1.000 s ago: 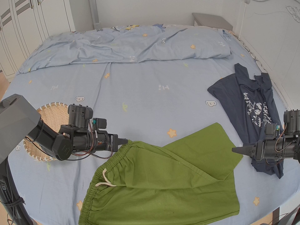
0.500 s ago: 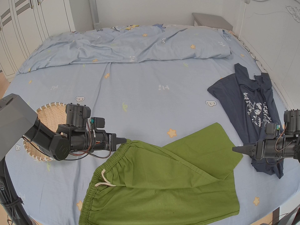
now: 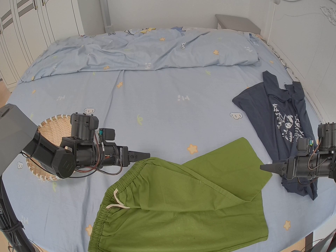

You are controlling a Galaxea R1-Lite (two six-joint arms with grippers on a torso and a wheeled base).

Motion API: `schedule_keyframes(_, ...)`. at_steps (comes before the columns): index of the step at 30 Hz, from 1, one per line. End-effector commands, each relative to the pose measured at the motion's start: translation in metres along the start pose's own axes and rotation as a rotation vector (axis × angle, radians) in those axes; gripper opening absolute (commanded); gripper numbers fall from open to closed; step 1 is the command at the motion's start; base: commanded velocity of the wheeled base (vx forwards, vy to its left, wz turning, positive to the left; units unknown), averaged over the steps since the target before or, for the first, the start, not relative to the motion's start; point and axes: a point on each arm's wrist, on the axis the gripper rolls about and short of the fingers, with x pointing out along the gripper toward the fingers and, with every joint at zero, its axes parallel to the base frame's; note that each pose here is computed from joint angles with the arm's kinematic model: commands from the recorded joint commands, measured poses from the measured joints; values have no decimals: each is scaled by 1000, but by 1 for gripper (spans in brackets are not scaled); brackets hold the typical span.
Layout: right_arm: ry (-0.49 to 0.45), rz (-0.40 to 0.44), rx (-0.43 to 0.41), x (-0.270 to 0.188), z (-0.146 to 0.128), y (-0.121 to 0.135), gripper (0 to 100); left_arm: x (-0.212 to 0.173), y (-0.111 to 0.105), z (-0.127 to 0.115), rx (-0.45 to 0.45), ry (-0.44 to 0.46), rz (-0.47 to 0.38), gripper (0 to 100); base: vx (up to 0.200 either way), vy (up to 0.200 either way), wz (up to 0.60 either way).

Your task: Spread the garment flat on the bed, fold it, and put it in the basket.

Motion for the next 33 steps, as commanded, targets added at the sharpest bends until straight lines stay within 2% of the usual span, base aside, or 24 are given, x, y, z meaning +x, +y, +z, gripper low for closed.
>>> schedule_keyframes(1, -1, 0, 0, 0, 0, 0, 100, -3, 0, 3, -3, -9, 1, 100, 0, 0, 0)
schedule_keyframes(19, 3, 2, 0, 1, -1, 0, 100, 10, 1, -13, -20, 54, -6, 100, 0, 0, 0)
schedule_keyframes(20, 3, 2, 0, 1, -1, 0, 100, 10, 2, -14, -22, 55, -5, 0, 0, 0, 0)
schedule_keyframes(33, -2, -1, -1, 0, 0, -1, 100, 13, -1, -19, -14, 74, -13, 0, 0, 0, 0)
